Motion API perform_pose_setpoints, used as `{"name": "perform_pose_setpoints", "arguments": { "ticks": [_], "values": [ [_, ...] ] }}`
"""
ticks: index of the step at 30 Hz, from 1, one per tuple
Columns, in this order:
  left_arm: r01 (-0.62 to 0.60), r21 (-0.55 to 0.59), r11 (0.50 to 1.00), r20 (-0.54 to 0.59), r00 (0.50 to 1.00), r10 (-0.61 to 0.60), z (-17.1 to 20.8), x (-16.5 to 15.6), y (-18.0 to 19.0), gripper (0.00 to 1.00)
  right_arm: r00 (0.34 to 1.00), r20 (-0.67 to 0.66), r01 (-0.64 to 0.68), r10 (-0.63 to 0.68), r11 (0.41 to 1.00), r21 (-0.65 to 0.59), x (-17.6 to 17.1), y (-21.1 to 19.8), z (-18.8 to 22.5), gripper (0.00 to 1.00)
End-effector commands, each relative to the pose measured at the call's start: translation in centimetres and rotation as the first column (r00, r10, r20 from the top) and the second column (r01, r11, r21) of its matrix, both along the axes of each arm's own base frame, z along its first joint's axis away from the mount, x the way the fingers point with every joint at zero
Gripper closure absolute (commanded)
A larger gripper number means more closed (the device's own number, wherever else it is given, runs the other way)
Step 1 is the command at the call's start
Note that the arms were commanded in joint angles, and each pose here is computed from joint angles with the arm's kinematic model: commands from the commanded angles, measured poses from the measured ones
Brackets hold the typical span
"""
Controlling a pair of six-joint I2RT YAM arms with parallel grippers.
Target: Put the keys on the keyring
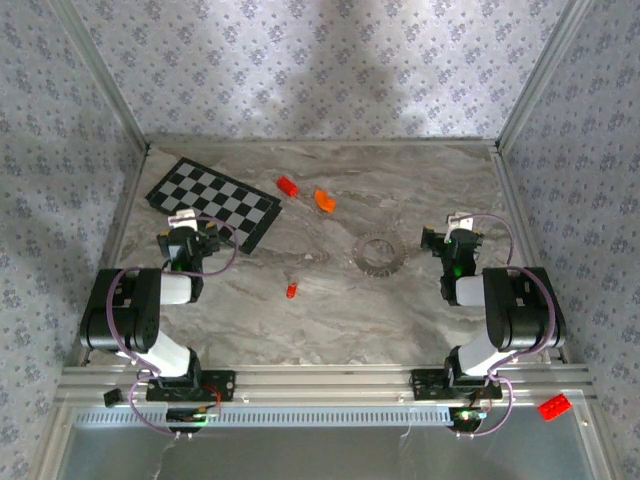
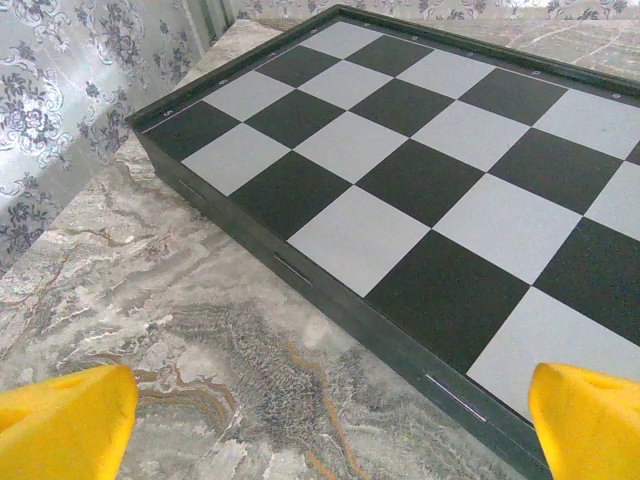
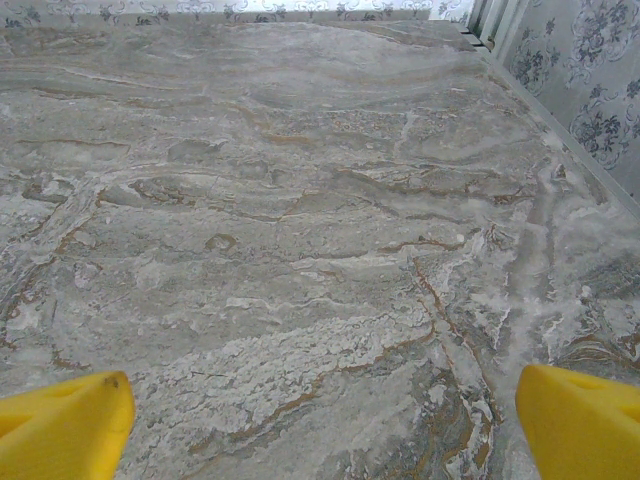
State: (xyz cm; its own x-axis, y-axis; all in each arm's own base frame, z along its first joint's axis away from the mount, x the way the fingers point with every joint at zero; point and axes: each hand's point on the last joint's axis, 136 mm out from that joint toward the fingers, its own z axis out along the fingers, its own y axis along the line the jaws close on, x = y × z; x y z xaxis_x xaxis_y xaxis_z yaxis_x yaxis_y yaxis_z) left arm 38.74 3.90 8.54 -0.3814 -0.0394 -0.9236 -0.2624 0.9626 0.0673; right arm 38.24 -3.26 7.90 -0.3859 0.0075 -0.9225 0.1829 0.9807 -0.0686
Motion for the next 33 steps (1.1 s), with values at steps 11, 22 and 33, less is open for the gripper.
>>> {"name": "perform_pose_setpoints", "arguments": {
  "ticks": [11, 22, 33],
  "values": [
    [0.008, -0.017, 1.0, 0.041, 0.999, -0.008, 0.7, 0.3, -0.1, 0.0, 0.999, 0.033, 0.001, -0.001, 1.0, -0.006, 0.5, -0.2, 1.0, 0.0],
    [0.03, -0.017, 0.999, 0.029, 0.999, -0.029, 1.8, 0.4, -0.5, 0.0, 0.998, 0.061, 0.003, -0.002, 1.0, -0.015, -0.1, -0.2, 2.8, 0.0],
    [0.023, -0.006, 1.0, -0.078, 0.997, -0.024, 5.6, -1.2, -1.9, 0.0, 0.997, 0.047, -0.062, 0.066, 0.995, -0.081, -1.0, 3.2, 6.8, 0.01]
  ]
}}
